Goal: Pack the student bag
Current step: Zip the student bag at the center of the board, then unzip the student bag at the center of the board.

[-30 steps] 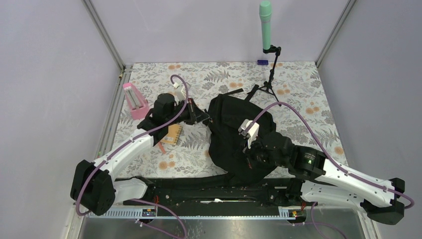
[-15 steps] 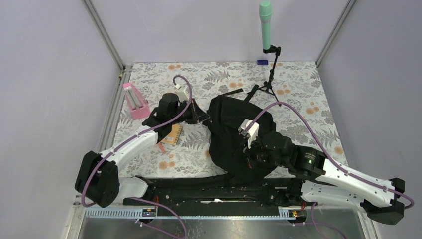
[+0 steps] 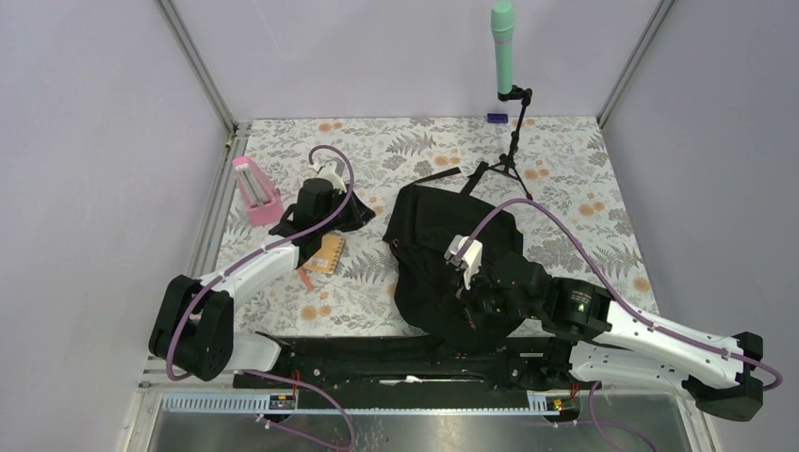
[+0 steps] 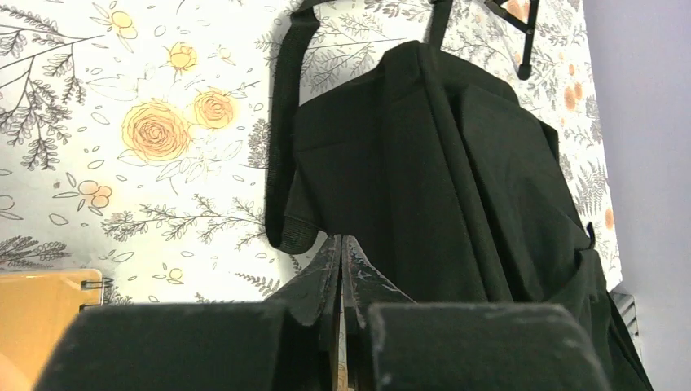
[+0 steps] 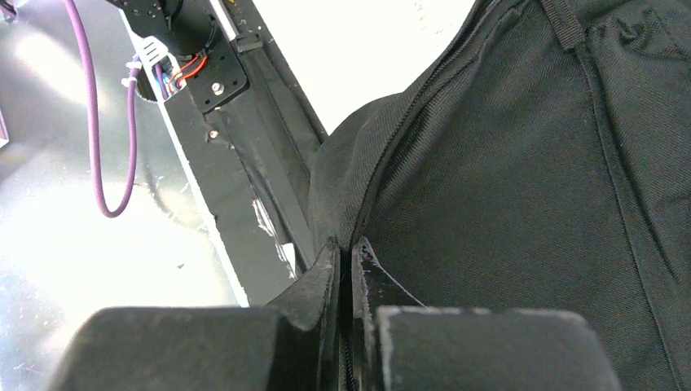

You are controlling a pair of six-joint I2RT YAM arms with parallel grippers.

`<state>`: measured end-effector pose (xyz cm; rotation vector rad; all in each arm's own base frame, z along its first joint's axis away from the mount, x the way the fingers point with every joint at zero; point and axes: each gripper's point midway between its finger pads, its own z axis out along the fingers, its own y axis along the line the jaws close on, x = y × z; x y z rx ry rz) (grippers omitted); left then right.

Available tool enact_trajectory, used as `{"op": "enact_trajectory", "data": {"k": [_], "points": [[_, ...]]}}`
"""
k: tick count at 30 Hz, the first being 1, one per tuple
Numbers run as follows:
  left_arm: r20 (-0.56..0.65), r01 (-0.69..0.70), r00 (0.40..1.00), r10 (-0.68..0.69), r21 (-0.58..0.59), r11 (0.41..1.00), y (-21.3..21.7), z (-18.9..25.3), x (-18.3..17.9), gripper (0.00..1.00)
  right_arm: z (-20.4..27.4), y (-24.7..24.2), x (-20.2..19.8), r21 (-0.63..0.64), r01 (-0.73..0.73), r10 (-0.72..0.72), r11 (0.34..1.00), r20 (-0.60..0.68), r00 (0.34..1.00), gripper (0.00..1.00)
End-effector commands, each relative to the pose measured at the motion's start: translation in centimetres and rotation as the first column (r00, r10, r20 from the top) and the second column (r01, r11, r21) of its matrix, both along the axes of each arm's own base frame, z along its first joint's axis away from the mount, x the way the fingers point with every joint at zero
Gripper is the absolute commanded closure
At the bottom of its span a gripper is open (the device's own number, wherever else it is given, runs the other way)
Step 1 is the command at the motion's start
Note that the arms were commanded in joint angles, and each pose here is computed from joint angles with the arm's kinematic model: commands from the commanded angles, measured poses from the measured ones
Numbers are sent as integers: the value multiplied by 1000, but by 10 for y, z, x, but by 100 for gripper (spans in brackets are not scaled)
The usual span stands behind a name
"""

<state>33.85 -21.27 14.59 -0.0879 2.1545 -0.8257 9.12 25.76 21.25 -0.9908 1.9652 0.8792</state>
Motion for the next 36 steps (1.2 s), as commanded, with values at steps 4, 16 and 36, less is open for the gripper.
{"op": "enact_trajectory", "data": {"k": [4,16,36], "points": [[144,-43,988,48,-37,998,7,39,8,98,11,22,-9,100,-54,56,994,-14,998,100],[311,-12,950,29,-54,998,23,114,-37,38,-3,8,33,75,223,-224,972,6,975,20],[299,340,908,-293,-121,933,-116,80,-168,50,-48,-84,132,-138,690,-701,711,-66,710,16]]}}
